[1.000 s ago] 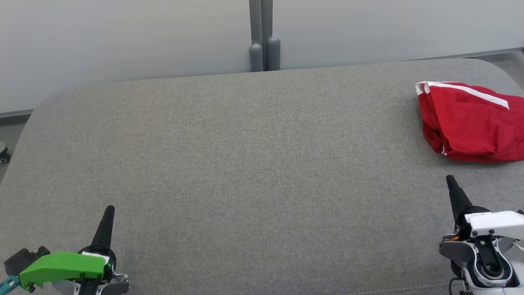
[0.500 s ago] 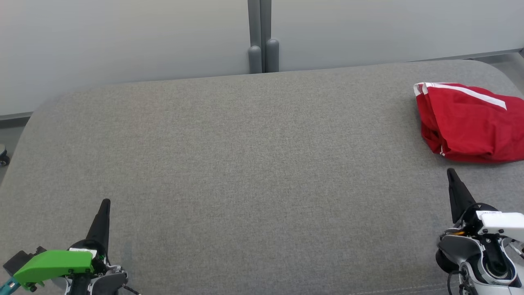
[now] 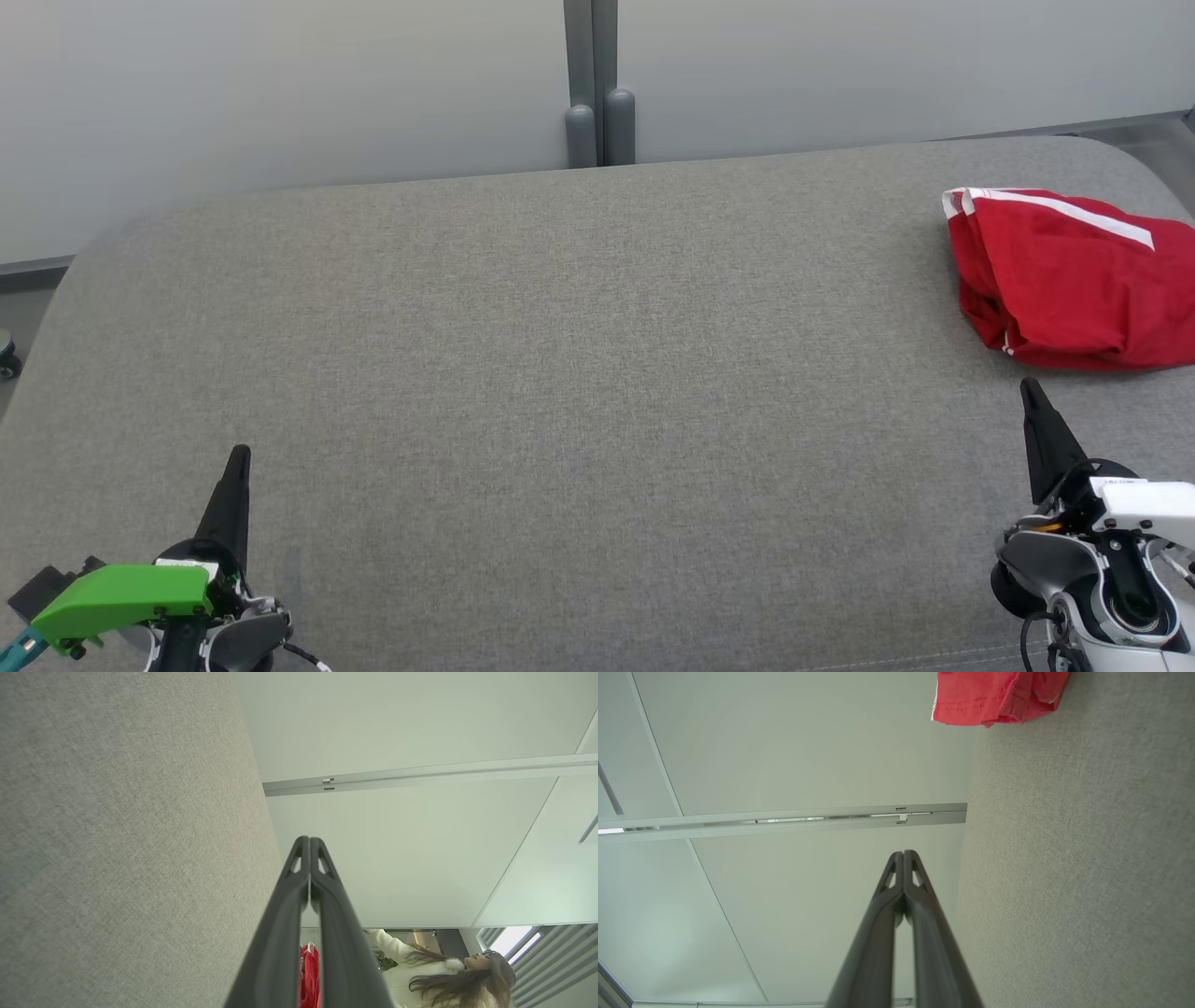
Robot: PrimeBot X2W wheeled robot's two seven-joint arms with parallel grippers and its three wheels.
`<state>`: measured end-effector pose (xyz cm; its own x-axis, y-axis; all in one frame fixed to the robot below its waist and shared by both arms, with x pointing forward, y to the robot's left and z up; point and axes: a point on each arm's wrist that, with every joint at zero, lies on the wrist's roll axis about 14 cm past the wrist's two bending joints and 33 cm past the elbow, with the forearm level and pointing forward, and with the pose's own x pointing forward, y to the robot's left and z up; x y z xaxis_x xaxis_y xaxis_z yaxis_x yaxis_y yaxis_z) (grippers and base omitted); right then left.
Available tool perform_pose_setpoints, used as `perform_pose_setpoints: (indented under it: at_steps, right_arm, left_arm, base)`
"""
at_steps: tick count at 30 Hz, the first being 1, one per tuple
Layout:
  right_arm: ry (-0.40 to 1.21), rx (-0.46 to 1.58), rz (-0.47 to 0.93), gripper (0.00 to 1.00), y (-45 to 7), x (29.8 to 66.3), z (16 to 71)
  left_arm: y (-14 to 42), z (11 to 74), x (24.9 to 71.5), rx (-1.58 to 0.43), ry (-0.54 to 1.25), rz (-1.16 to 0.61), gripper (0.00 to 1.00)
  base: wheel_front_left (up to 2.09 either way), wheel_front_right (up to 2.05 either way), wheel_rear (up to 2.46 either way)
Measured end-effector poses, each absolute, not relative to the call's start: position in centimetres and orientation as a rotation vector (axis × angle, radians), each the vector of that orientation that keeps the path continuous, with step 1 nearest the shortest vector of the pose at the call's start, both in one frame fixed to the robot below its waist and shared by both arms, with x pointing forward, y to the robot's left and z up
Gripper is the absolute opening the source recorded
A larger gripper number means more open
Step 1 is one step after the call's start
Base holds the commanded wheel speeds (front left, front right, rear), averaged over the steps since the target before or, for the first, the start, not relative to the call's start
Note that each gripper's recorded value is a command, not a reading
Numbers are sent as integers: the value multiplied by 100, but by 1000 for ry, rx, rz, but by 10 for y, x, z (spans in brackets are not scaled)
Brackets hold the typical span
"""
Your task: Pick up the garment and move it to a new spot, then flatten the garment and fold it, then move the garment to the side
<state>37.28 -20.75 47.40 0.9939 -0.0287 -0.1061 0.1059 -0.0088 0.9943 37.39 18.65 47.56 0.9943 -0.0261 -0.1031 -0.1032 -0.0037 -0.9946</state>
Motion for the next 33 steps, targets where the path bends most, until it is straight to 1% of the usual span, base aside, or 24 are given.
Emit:
perform_pose_setpoints:
  at_steps: [33]
  right_arm:
    - [57,1577,-102,0,-207,373,475]
  left_arm:
    - [187,475,374,-1575,102,65,0]
  base:
    - [0,0,0]
